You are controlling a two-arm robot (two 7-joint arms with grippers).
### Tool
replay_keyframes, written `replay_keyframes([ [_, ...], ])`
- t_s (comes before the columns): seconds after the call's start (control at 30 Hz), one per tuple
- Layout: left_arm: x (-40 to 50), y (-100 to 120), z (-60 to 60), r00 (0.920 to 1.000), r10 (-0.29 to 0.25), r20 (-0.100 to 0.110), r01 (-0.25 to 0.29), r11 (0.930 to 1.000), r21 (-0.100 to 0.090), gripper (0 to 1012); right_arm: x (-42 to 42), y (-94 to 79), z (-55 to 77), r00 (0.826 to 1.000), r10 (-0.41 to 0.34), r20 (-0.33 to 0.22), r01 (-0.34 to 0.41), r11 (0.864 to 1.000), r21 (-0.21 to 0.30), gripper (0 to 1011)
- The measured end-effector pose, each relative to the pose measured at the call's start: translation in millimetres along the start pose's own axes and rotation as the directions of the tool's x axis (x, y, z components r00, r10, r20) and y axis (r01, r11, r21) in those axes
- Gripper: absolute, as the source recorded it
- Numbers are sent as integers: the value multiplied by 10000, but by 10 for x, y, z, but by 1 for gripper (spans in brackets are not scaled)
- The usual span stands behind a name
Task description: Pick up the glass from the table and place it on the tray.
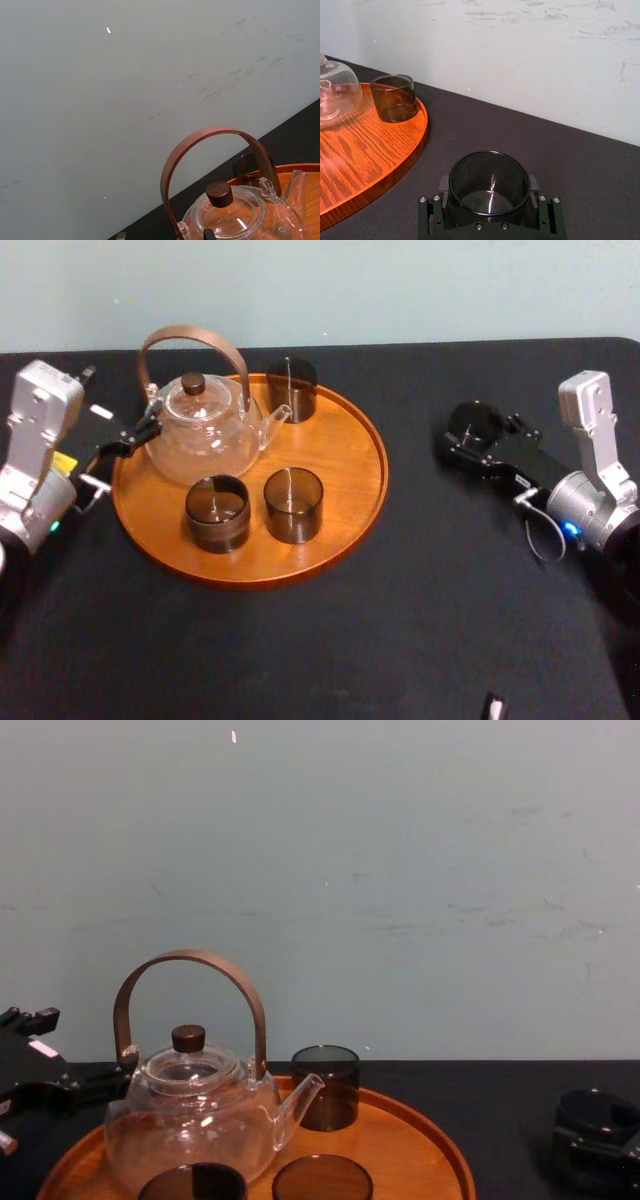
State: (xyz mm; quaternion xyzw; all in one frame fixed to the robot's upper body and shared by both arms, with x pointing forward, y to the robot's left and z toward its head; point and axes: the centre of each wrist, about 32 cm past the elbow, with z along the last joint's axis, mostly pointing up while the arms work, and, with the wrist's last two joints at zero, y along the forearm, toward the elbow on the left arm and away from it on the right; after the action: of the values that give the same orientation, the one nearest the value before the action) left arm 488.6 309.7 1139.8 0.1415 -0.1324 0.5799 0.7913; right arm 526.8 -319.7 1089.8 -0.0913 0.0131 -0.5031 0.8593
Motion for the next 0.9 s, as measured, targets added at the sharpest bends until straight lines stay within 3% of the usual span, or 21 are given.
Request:
replay_keyframes([
  [0.6, 0, 0, 0, 10000, 0, 0, 0, 10000, -1, 1001, -53, -57, 93, 9997, 65, 225, -72, 9995, 300, 905],
  [0.9, 0, 0, 0, 10000, 0, 0, 0, 10000, -1, 1001, -172, -54, 230, 9976, 450, 520, -483, 9968, 637, 905],
])
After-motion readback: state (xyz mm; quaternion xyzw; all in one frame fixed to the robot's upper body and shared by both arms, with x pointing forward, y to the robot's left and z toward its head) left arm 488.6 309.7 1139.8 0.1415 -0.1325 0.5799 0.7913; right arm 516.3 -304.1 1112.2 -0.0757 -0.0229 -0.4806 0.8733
